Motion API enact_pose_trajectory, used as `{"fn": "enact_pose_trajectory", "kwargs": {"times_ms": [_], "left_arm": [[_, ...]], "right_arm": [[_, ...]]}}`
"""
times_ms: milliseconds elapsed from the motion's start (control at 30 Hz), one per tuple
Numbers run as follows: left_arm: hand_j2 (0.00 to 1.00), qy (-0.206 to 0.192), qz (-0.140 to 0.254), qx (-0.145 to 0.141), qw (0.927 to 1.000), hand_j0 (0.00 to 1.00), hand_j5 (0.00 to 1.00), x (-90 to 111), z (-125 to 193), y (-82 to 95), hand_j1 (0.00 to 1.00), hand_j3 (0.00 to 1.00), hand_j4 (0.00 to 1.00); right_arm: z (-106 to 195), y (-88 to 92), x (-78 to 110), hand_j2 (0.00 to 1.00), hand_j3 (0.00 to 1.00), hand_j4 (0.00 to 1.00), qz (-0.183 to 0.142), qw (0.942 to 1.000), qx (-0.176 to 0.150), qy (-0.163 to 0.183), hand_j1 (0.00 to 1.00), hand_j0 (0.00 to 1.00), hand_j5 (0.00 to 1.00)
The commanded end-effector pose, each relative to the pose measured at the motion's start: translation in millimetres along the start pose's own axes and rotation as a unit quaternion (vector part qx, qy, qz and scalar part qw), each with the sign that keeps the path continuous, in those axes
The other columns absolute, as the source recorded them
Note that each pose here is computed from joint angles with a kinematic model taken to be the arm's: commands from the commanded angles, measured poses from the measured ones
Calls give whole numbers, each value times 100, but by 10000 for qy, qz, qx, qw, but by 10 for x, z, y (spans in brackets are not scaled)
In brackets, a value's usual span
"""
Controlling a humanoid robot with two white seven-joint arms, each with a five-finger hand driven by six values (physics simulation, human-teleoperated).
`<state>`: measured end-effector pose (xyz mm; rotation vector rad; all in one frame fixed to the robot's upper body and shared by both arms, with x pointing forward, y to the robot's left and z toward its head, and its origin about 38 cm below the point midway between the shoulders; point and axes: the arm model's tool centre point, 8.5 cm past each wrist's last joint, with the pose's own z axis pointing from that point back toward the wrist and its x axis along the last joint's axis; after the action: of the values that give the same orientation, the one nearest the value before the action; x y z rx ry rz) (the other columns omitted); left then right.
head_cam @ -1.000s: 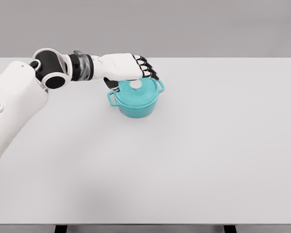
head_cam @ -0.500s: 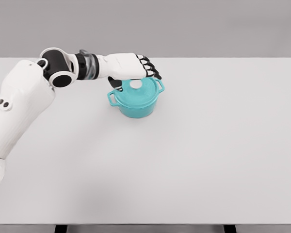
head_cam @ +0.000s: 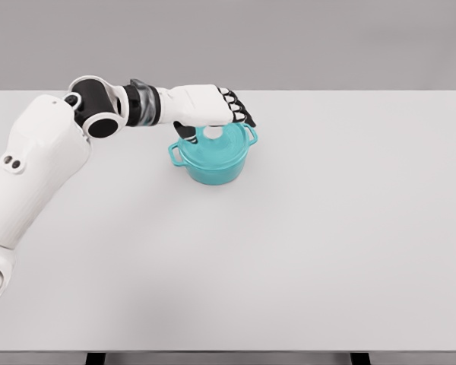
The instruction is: Open the lid of the pot with left arm
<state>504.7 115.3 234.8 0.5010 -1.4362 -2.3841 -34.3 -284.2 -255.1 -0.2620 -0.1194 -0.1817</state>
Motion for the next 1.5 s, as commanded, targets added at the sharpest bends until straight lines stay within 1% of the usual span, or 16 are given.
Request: {"fn": "enact_pose_trajectory", "kwargs": {"times_ms": [0, 100, 267, 567, 800, 933, 1467], "left_arm": [[92, 12, 25, 17, 10000, 92, 92, -7, 4, 3, 92, 92, 92], [88, 23, 36, 24, 10000, 88, 88, -16, 9, 4, 88, 88, 88], [88, 77, 152, -55, 9998, 88, 88, -67, 9, -78, 88, 88, 88], [87, 82, 155, -50, 9998, 87, 87, -70, 12, -75, 87, 87, 87], [80, 71, 152, -51, 9998, 80, 80, -63, 4, -74, 80, 80, 80], [77, 96, 203, -90, 9997, 77, 77, -86, 3, -111, 77, 77, 77], [77, 53, 208, -101, 9997, 77, 77, -52, -35, -120, 77, 77, 77]], "right_arm": [[0, 0, 0, 100, 100, 100, -6, 10000, -2, 0, 100, 100, 100], [0, 0, 0, 100, 100, 100, -6, 10000, -2, 0, 100, 100, 100], [0, 0, 0, 100, 100, 100, -6, 10000, -2, 0, 100, 100, 100], [0, 0, 0, 100, 100, 100, -6, 10000, -2, 0, 100, 100, 100], [0, 0, 1, 100, 100, 100, 2, 10000, -1, -1, 100, 100, 100], [0, 0, 0, 100, 100, 100, -6, 10000, -2, 0, 100, 100, 100], [0, 0, 0, 100, 100, 100, -6, 10000, -2, 0, 100, 100, 100]]}}
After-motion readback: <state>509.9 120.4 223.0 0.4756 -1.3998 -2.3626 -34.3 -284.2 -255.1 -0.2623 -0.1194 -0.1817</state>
